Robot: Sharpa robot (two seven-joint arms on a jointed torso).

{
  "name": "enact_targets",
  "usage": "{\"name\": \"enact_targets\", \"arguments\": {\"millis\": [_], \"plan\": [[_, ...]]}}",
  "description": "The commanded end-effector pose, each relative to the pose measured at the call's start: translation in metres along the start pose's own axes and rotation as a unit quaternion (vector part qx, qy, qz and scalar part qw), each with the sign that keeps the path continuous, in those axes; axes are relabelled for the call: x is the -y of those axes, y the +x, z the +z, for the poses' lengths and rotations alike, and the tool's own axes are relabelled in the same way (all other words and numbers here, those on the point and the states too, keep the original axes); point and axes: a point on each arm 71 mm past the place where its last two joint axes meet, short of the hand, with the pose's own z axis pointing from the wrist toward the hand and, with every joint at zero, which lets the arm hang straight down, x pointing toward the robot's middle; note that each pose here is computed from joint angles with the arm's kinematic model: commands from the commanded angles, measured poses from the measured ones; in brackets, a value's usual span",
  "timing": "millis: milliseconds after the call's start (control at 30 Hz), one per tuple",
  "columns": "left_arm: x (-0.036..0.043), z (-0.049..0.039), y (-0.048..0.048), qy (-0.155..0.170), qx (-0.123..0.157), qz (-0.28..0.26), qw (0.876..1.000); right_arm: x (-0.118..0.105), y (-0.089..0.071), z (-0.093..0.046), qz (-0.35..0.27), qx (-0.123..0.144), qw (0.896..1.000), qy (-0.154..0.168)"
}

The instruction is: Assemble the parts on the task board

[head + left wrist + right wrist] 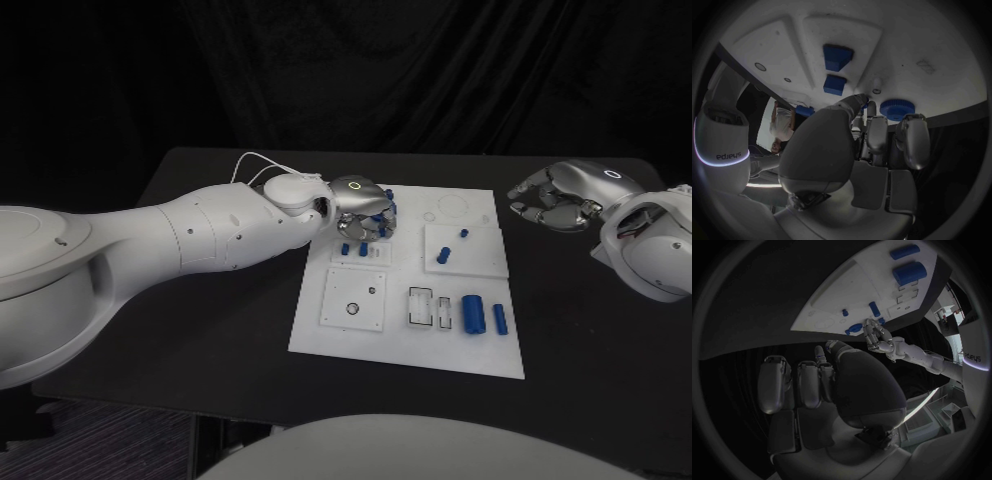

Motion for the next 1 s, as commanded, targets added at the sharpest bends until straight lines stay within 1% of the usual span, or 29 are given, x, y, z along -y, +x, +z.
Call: {"name": "enact_targets", "arguments": {"millis": [33,133,233,400,500,600,767,1000], "plan": [[0.0035,-0.0035,-0.0024,0.011,0.023,0.006,1.0,0.001,0.001,-0.001,-0.001,-0.004,1.0,0.003],[0.0045,-0.0093,-0.0066,0.011,0.033,0.007,0.999,0.002,0.001,-0.002,-0.001,-0.004,1.0,0.005],[0.0049,-0.0149,-0.0158,0.012,0.043,0.011,0.999,0.003,0.001,-0.003,-0.001,-0.005,1.0,0.006],[0.0037,-0.0253,-0.0341,0.01,0.053,0.018,0.998,0.004,0.001,-0.003,-0.002,-0.007,1.0,0.009],[0.0028,-0.031,-0.0397,0.009,0.055,0.019,0.998,0.004,0.001,-0.003,-0.002,-0.008,1.0,0.009],[0.0008,-0.0363,-0.0417,0.004,0.051,0.018,0.999,0.004,0.001,-0.003,-0.002,-0.009,1.0,0.009],[-0.0039,-0.0408,-0.04,-0.007,0.033,0.013,0.999,0.004,0.001,-0.003,-0.002,-0.009,1.0,0.008],[-0.0083,-0.0405,-0.0349,-0.016,0.016,0.008,1.0,0.002,0.002,-0.002,-0.002,-0.012,1.0,0.006]]}}
